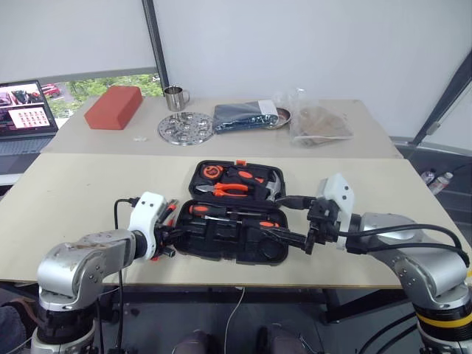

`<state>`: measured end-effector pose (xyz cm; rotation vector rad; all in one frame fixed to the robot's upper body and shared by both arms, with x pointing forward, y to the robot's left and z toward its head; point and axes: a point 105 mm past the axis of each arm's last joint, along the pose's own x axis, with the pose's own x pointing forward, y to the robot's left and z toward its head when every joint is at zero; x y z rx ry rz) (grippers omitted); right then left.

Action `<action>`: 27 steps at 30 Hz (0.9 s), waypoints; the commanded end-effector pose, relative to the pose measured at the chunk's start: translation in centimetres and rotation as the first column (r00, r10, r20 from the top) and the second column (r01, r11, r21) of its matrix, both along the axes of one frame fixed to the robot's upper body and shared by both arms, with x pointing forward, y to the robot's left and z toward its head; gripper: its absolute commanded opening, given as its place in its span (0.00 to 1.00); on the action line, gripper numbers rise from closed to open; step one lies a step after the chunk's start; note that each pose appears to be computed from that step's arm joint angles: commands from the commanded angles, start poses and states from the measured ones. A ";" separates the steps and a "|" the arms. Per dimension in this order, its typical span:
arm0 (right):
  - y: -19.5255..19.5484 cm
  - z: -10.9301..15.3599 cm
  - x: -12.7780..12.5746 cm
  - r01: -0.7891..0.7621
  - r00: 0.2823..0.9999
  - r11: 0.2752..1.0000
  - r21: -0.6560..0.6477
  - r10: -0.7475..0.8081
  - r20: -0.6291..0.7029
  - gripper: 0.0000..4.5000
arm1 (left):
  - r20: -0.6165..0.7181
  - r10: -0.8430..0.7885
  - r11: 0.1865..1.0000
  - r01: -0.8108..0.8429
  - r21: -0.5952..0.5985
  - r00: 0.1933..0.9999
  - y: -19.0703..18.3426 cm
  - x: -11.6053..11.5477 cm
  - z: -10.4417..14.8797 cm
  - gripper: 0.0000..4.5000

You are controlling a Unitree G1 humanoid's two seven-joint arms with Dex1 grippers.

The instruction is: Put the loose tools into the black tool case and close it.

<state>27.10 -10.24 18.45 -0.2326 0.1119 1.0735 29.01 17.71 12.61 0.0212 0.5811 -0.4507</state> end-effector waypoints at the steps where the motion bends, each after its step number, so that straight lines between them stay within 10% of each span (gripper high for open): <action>1: 0.5 1.1 -0.5 -0.032 0.998 0.999 0.012 0.032 0.053 1.00 | 0.083 0.016 0.999 -0.013 -0.038 0.996 0.6 0.1 2.2 0.53; 7: 0.6 1.3 -0.1 -0.032 0.998 0.999 0.018 0.031 0.055 1.00 | 0.039 0.056 0.998 -0.055 -0.010 0.998 1.6 0.0 1.3 0.98; 20: 0.4 1.0 0.2 -0.024 0.999 1.000 0.019 0.023 0.043 1.00 | -0.019 0.119 0.989 -0.117 0.088 0.993 2.5 -0.7 -1.2 0.98; 24: 0.4 0.9 0.1 -0.026 0.999 1.000 0.014 0.026 0.041 1.00 | 0.017 0.107 0.986 -0.108 0.125 0.994 2.4 -0.5 -0.7 0.74; 27: 0.3 0.8 0.1 -0.019 0.999 1.000 0.014 0.018 0.039 1.00 | 0.060 0.106 0.978 -0.115 0.172 0.992 2.8 -0.2 0.2 0.74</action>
